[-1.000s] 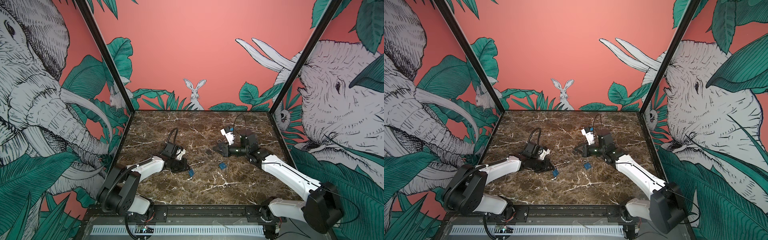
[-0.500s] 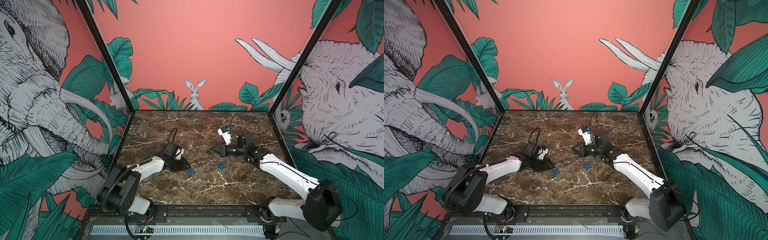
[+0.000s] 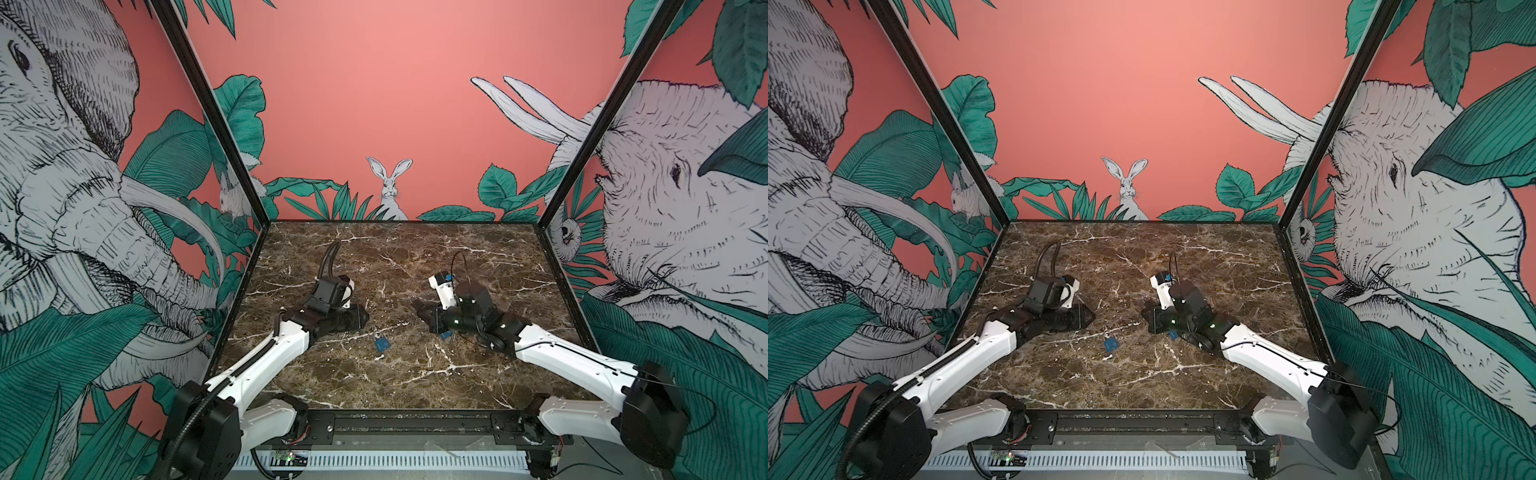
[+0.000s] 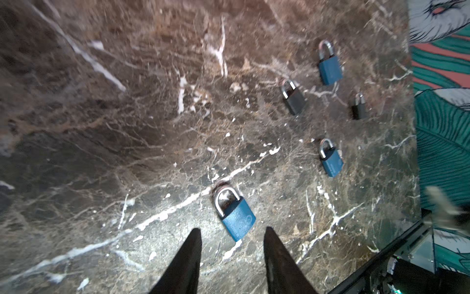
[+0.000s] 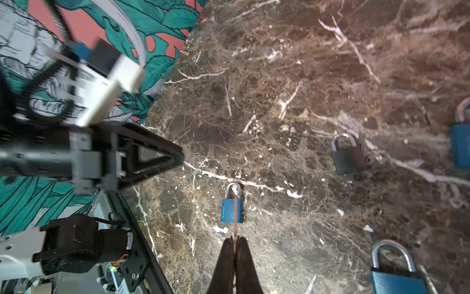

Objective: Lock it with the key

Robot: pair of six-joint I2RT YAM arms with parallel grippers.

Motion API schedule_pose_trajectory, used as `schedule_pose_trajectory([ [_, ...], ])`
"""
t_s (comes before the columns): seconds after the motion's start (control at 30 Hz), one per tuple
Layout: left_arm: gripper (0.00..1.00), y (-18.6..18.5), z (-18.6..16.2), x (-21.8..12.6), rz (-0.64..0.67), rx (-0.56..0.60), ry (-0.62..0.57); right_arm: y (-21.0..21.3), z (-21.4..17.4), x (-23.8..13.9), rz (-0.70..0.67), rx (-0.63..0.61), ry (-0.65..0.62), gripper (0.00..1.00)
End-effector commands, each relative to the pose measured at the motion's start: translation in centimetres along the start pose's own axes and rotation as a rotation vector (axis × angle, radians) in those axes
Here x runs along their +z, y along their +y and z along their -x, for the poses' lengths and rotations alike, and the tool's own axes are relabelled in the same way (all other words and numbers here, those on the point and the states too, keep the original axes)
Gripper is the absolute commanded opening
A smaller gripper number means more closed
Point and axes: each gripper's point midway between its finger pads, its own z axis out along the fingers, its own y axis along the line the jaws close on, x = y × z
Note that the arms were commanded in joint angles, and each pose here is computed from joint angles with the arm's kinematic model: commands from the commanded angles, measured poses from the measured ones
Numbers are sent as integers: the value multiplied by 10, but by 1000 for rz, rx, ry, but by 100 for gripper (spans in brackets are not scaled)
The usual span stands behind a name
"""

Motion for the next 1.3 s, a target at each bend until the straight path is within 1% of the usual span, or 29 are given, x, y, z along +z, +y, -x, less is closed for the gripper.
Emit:
schedule_pose_trajectory([
  [0.0,44,-2,17,-20,1,0,-62,-3,5,17,-48,47,-90,0],
  [0.2,44,-6,34,-29,-57,-36,-110,7,-11,63,-7,84,-88,0],
  [0.37,44,-3,32,-30,-66,-48,-109,8,-25,98,1,103,-59,0],
  [0.5,44,1,29,-32,-65,-49,-114,7,-33,112,7,120,-44,0],
  [0.83,44,7,25,-31,-54,-57,-111,1,-50,124,-11,137,-12,0],
  [1.27,44,8,25,-32,-54,-68,-121,-10,-70,117,-49,152,8,0],
])
